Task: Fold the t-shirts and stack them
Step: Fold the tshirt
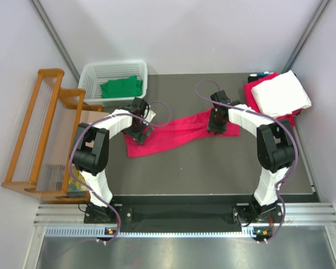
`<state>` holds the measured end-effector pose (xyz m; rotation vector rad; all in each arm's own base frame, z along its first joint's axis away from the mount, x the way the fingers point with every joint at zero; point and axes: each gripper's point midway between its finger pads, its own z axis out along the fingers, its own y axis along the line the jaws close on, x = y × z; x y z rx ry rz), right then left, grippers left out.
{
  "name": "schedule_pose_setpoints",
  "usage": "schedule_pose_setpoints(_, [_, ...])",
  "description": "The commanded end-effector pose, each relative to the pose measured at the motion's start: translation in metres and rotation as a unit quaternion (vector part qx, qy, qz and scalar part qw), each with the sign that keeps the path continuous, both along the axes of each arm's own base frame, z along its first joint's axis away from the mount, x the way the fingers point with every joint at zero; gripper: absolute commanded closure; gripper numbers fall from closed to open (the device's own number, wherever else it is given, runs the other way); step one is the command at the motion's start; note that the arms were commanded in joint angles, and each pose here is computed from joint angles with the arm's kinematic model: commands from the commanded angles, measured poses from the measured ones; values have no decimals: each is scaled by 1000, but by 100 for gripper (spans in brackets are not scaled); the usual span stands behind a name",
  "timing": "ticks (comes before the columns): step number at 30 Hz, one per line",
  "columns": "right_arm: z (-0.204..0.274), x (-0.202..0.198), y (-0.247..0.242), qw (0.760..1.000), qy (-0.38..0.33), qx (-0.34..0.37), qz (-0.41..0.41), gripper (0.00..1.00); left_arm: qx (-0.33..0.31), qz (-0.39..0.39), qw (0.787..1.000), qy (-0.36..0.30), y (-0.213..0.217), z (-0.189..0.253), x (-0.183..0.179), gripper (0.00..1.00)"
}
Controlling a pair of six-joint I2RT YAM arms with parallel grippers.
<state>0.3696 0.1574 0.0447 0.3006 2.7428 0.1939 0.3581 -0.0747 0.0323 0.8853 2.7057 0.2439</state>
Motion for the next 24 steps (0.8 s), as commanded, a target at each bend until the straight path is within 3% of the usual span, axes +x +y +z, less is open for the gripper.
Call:
schedule_pose_setpoints(1, [26,15,17,999,-34,22,7,63,1,-7,1000,-10,1,9,0,11])
schedule_pose_setpoints(7, [21,17,17,999,-32,12,7,60,2,-8,1000,-9,2,7,-1,11])
schedule_pose_setpoints(19, [21,40,19,999,-37,-7,7,72,-1,-8,1000,-5,2,6,-5,11])
schedule_pose_setpoints(22, [27,48,19,999,-45,-13,6,87,-1,-8,1000,-7,2,6,-5,11])
schedule_pose_setpoints(23, [29,51,19,999,-46,-15,6,100,0,-8,1000,-6,2,6,-5,11])
schedule_pose_setpoints(24, [33,53,20,999,-49,-14,6,100,1,-8,1000,-6,3,5,-5,11])
